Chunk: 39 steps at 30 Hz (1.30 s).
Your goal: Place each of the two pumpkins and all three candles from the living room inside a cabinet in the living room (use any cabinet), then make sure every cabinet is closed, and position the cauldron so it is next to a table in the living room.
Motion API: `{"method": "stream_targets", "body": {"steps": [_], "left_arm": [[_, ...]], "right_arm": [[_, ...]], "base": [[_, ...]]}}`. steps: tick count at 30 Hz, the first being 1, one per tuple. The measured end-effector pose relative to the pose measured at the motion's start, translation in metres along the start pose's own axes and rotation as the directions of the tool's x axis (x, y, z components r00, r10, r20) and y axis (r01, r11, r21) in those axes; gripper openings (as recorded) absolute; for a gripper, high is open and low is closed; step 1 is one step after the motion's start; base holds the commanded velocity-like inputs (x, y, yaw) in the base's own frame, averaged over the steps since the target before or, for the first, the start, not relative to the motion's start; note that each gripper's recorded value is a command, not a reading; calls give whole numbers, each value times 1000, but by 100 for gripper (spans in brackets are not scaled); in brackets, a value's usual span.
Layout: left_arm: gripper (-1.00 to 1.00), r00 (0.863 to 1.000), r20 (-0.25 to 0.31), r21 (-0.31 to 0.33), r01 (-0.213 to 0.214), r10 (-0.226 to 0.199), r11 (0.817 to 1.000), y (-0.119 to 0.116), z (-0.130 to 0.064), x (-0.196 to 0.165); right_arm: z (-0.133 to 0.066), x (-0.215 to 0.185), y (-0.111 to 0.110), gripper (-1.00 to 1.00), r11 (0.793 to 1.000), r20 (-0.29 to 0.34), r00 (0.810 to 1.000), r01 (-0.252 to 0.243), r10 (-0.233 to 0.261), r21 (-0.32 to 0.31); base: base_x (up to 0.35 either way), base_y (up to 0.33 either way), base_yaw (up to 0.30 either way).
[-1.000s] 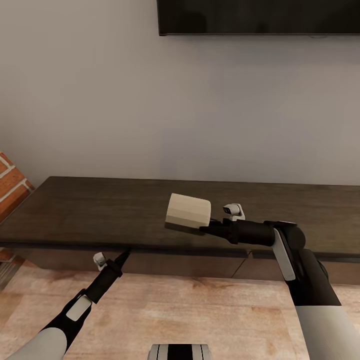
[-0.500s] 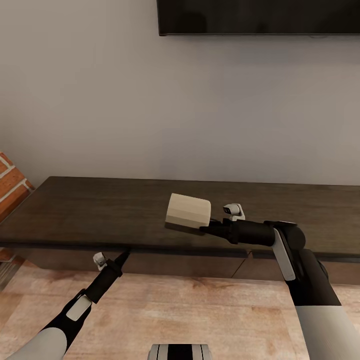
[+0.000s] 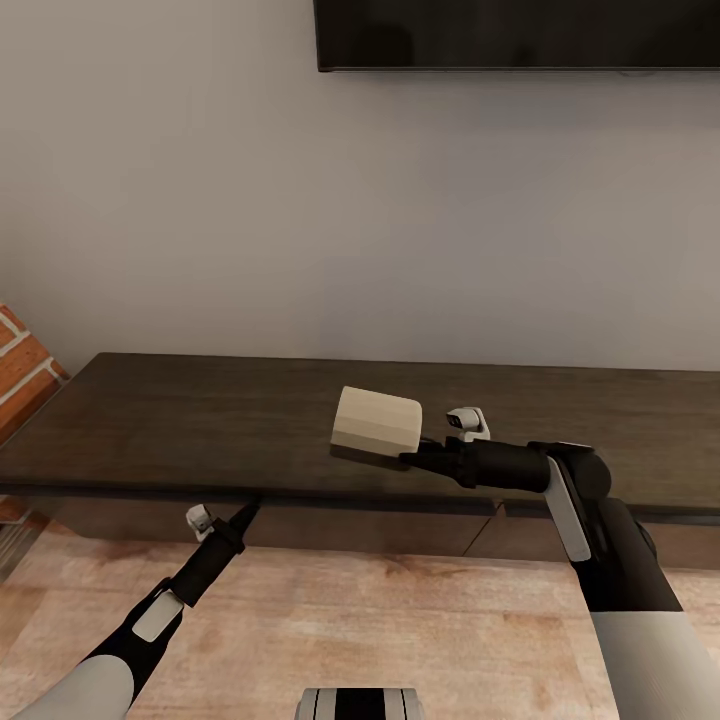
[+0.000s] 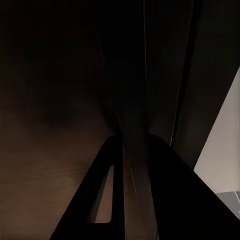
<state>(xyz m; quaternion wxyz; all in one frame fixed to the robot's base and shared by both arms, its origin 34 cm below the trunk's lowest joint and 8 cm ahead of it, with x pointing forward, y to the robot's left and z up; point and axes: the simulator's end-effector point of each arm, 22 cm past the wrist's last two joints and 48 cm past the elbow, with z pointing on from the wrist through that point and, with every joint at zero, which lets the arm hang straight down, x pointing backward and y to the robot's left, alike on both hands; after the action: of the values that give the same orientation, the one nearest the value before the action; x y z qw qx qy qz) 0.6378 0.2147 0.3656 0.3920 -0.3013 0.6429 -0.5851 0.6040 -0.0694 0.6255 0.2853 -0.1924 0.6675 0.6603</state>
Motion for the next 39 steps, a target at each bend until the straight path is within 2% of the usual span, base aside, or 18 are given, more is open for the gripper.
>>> {"method": "stream_targets", "body": {"steps": [13, 17, 39], "left_arm": [[-100, 1000, -1, 0, -1, 1, 1000, 0, 0, 0], [-100, 1000, -5, -11, -15, 15, 1000, 0, 3, -2], [-100, 1000, 0, -13, -13, 13, 1000, 1, 3, -4]], "right_arm": [[0, 0, 0, -100, 1000, 0, 1000, 0, 0, 0], [0, 0, 0, -100, 1000, 0, 1000, 0, 0, 0], [0, 0, 0, -100, 1000, 1, 1000, 1, -1, -2]], "base": [[-3, 0, 0], [-85, 0, 0], [-53, 0, 0]]}}
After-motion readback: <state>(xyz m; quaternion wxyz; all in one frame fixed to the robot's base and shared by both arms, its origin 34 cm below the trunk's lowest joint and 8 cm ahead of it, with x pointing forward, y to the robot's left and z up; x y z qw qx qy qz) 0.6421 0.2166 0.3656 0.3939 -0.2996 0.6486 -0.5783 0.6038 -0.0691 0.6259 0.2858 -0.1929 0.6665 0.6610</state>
